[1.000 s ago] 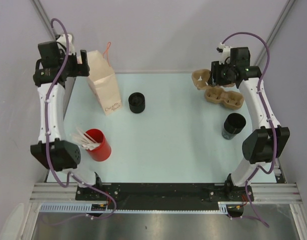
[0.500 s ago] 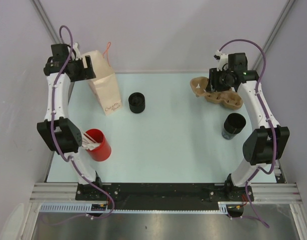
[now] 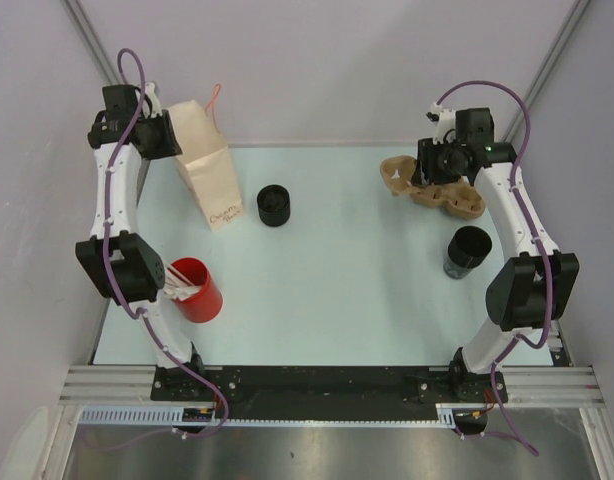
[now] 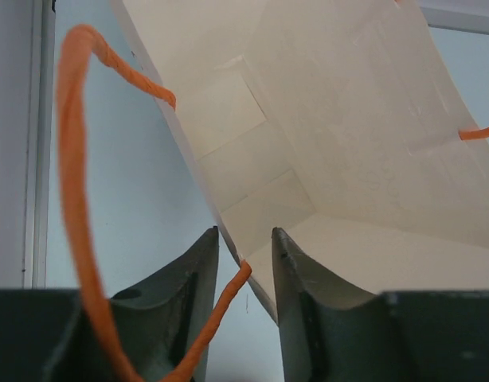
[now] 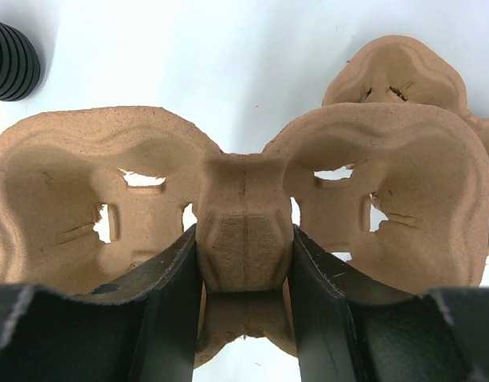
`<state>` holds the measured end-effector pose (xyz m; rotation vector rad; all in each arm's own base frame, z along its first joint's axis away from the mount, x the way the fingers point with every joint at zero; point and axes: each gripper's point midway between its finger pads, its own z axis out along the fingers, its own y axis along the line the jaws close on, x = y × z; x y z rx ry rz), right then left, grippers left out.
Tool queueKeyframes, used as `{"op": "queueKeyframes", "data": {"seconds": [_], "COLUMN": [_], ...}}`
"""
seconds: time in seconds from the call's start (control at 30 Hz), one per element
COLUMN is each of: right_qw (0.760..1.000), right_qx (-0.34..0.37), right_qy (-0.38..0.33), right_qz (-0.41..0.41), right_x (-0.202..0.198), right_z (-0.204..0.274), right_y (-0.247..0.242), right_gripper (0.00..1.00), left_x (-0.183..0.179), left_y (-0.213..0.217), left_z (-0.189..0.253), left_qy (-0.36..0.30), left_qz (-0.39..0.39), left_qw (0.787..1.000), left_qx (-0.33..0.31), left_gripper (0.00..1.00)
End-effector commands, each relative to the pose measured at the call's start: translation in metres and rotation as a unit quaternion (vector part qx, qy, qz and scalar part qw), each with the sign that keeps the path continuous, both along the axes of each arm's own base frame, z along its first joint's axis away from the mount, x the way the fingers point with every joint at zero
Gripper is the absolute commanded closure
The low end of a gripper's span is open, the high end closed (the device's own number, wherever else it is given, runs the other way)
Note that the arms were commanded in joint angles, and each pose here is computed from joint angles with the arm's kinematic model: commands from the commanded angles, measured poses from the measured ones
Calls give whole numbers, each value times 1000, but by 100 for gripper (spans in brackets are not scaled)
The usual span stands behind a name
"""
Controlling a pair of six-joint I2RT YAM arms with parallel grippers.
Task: Pack the takeout coffee
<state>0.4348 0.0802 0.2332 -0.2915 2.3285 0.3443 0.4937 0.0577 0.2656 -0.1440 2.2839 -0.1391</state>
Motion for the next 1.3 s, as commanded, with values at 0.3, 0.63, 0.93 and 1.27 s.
{"op": "queueKeyframes", "data": {"seconds": [0.3, 0.63, 0.93, 1.27], "right_qw": [999, 999, 999, 1000], "right_qx": [7, 5, 7, 9], "right_qy": [-34, -32, -30, -28], "right_qz": [7, 6, 6, 5], "right_x": [-2, -1, -2, -2], "right_z": [21, 17, 17, 15], "right_y": [2, 0, 0, -1], "right_gripper": [72, 72, 72, 72], "left_x": [2, 5, 1, 4], "left_y": [6, 12, 6, 4], "left_z": [23, 69, 77, 41], "left_qy": [-27, -85, -96, -65], "left_qz": [8, 6, -13, -21], "left_qw": [999, 995, 994, 996], "left_qx": [20, 54, 59, 51], "left_gripper": [82, 81, 60, 49]}}
